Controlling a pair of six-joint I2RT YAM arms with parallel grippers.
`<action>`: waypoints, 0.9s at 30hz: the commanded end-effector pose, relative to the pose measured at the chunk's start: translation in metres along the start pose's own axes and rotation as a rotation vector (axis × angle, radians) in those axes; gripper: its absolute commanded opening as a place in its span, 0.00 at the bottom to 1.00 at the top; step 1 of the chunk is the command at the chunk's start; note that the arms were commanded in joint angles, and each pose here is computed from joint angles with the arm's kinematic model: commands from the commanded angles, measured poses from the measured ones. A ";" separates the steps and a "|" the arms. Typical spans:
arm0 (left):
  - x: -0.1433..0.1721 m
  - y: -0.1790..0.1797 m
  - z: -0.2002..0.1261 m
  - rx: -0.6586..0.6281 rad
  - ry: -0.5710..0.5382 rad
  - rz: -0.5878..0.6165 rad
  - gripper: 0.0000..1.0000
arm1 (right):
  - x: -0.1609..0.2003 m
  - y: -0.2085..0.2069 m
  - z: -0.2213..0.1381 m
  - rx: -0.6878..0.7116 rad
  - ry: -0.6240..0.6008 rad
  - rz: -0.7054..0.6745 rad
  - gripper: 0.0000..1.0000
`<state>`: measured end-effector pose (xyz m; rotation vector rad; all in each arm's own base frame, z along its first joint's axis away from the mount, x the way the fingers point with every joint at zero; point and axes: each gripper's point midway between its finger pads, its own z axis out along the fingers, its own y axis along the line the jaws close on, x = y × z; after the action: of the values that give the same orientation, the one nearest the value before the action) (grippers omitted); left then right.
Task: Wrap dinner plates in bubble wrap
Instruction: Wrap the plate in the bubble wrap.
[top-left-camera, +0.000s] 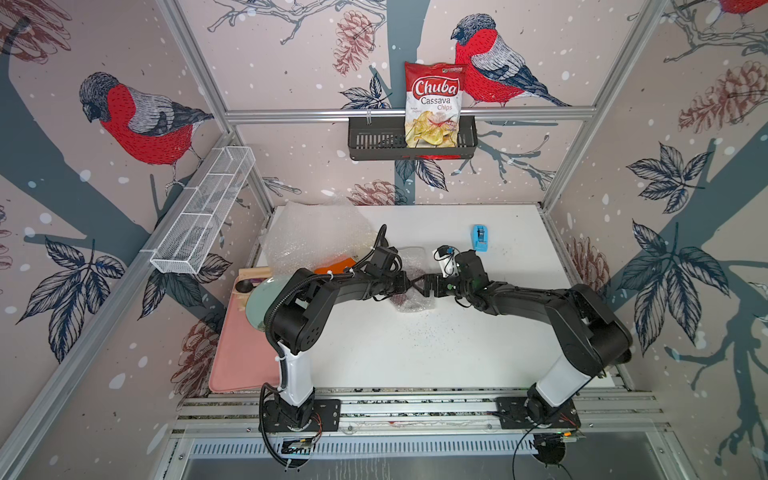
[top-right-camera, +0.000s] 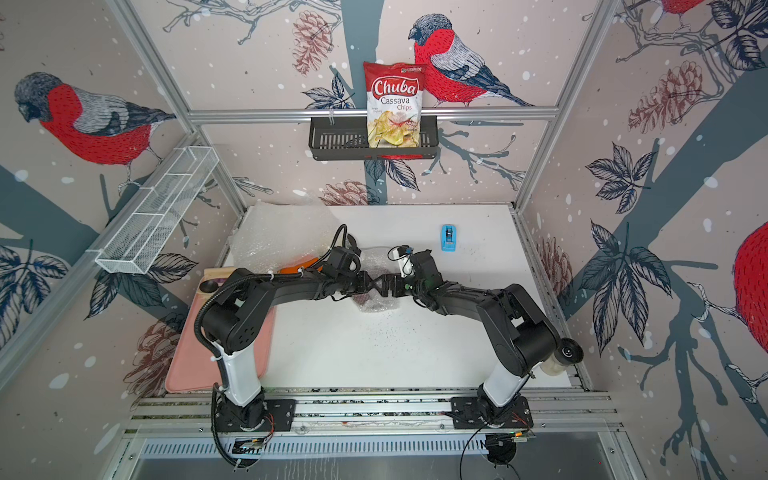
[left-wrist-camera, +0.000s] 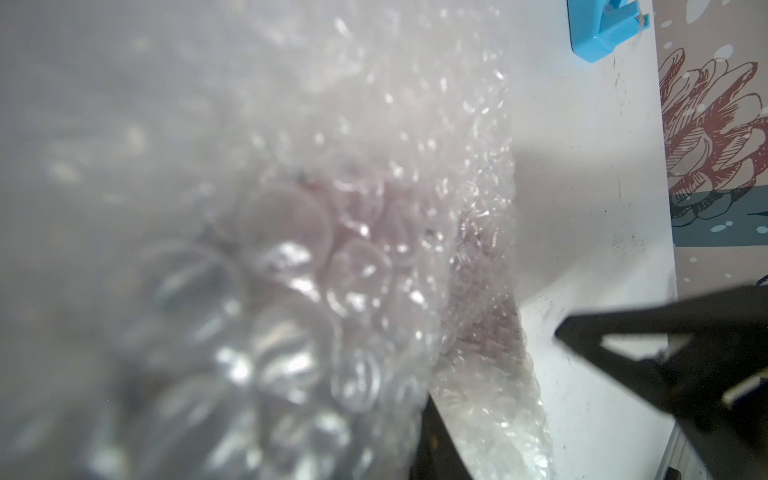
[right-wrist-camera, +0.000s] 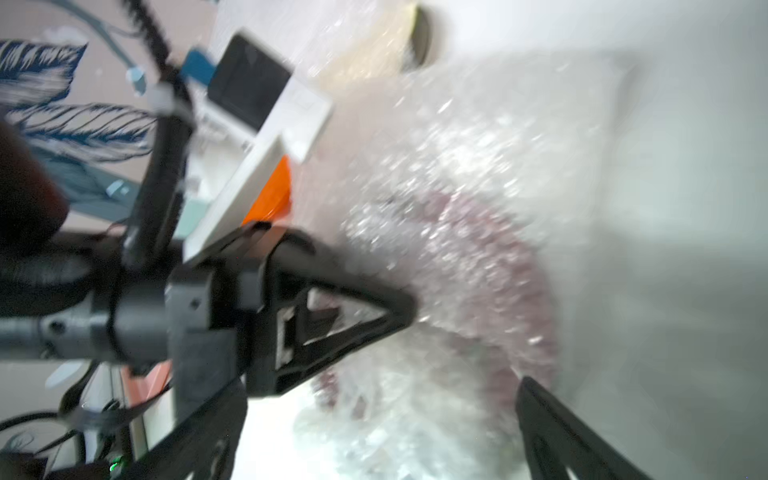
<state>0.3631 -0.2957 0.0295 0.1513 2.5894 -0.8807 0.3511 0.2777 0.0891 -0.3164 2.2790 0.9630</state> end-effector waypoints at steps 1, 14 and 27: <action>0.045 0.039 0.000 -0.155 0.156 -0.044 0.22 | -0.013 -0.026 0.006 0.025 0.003 0.089 1.00; 0.041 0.034 -0.002 -0.108 0.156 -0.029 0.22 | -0.014 -0.040 0.082 -0.227 0.207 0.157 0.67; 0.053 0.052 -0.017 -0.123 0.163 -0.050 0.28 | -0.082 -0.017 0.050 -0.328 0.014 -0.035 0.00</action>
<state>0.3540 -0.2756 0.0327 0.2047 2.5790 -0.9054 0.4332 0.3007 0.0738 -0.3761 2.2851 1.3955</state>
